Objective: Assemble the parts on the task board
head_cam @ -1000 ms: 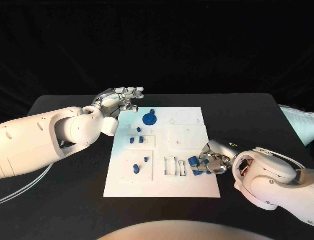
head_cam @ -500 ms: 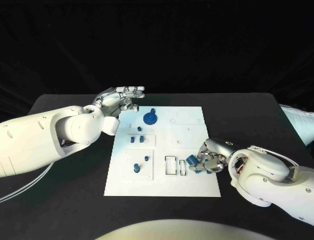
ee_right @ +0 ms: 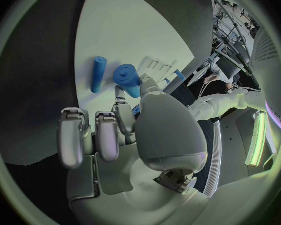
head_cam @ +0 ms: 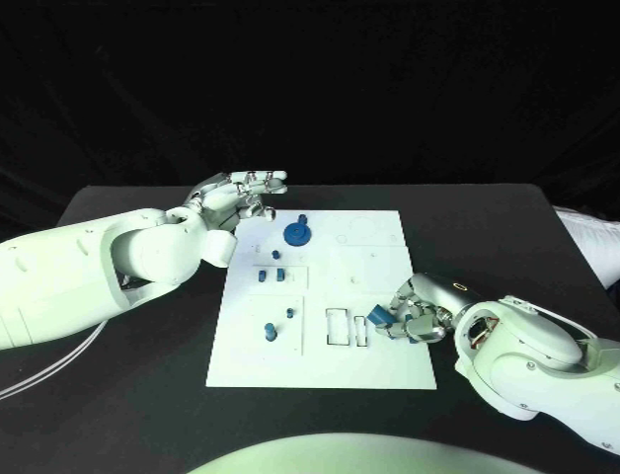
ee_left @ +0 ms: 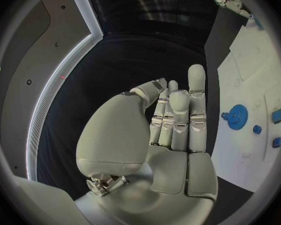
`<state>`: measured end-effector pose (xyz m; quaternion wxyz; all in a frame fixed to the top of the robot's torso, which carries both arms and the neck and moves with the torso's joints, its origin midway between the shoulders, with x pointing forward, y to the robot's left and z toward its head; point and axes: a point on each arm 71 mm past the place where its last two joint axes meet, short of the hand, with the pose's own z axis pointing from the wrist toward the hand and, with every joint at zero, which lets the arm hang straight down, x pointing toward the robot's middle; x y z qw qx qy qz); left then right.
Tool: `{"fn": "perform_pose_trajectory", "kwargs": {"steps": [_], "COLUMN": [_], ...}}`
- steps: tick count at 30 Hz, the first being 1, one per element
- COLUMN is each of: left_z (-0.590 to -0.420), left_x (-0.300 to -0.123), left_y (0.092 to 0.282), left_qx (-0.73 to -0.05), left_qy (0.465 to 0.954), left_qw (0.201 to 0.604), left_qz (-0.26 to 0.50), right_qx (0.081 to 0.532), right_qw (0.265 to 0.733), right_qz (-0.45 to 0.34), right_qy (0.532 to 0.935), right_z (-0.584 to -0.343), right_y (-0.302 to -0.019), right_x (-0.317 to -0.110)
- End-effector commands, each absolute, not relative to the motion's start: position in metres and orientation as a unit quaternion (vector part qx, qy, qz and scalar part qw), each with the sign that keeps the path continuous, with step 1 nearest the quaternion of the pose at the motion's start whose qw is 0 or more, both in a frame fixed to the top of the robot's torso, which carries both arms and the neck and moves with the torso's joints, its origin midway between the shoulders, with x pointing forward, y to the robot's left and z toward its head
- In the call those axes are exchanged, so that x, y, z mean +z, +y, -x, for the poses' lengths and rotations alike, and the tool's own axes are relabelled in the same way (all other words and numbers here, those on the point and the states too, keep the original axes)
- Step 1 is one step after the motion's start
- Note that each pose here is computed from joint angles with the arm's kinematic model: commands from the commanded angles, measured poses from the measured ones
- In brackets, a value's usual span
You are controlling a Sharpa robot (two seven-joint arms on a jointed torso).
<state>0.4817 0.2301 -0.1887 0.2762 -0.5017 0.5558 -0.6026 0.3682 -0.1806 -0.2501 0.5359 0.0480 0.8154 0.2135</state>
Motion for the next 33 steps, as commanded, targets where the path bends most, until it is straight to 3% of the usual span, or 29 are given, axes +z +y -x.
{"fn": "perform_pose_trajectory", "kwargs": {"steps": [1,17,33], "left_z": [-0.481,-0.48,-0.479], "left_x": [-0.187,-0.187,-0.187], "left_y": [0.227,0.223,0.223], "left_qx": [-0.61,-0.613,-0.613], "left_qy": [0.557,0.558,0.558], "left_qw": [0.269,0.264,0.264], "left_qz": [0.495,0.493,0.493], "right_qx": [0.239,0.267,0.257], "right_qw": [0.547,0.457,0.442], "right_qz": [-0.094,-0.093,-0.069], "right_qy": [0.796,0.843,0.857], "right_z": [-0.368,-0.363,-0.365], "right_y": [-0.178,-0.139,-0.132], "right_x": [-0.241,-0.248,-0.254]}}
